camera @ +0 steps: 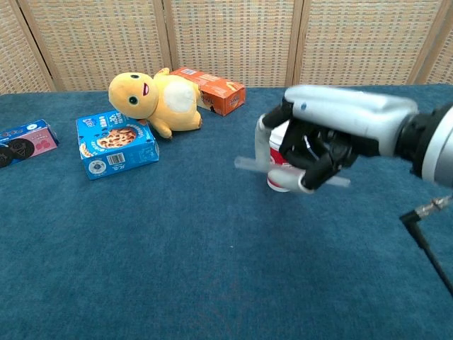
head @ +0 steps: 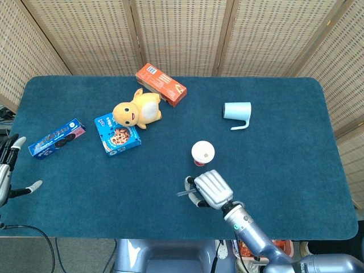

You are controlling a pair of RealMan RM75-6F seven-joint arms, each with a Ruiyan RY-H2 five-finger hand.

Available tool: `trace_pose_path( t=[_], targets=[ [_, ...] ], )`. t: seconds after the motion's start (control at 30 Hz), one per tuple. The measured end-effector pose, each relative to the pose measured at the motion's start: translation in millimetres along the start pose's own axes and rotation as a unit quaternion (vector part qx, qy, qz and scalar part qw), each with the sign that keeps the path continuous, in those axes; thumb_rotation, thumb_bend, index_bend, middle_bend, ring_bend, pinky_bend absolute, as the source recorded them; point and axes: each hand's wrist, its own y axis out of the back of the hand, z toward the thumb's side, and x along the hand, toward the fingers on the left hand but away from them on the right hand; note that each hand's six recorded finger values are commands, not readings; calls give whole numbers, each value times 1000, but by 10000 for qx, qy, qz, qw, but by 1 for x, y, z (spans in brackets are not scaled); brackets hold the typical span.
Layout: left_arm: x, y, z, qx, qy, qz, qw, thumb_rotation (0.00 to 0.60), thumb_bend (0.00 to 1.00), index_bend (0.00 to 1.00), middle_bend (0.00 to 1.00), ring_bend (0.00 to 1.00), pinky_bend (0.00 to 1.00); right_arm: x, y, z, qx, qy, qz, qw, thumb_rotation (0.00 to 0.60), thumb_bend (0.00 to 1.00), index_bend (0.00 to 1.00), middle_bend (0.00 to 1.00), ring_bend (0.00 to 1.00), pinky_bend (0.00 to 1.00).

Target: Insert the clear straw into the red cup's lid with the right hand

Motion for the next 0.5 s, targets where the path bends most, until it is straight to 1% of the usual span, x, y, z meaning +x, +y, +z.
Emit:
trace_pose_path(
  t=[0.03,0.13,0.3,0.4,0.5],
  targets=[
    [0,0,0,2,4,0,10000,600,0,0,0,0,0,-3,11,0,-71,12,-70,9999,600,504,710,900,749,763],
    [0,0,-1,7,18,-2,10000,600,0,0,0,0,0,-9,35,1,-355,5,-220,9991,600,514,710,900,749,763],
    [1,0,-1,15,31,5,10000,600,0,0,0,0,0,-17,60,0,-932,-85,-387,9949,600,535,710,900,750,762],
    [1,1,-1,15,44,28,10000,600,0,0,0,0,0,-24,77,-3,-1465,-190,-501,9878,600,538,710,900,749,762],
    [1,1,-2,13,51,33,10000,600,0,0,0,0,0,-31,93,-8,-2055,-312,-576,9765,600,544,710,900,750,762]
  ],
)
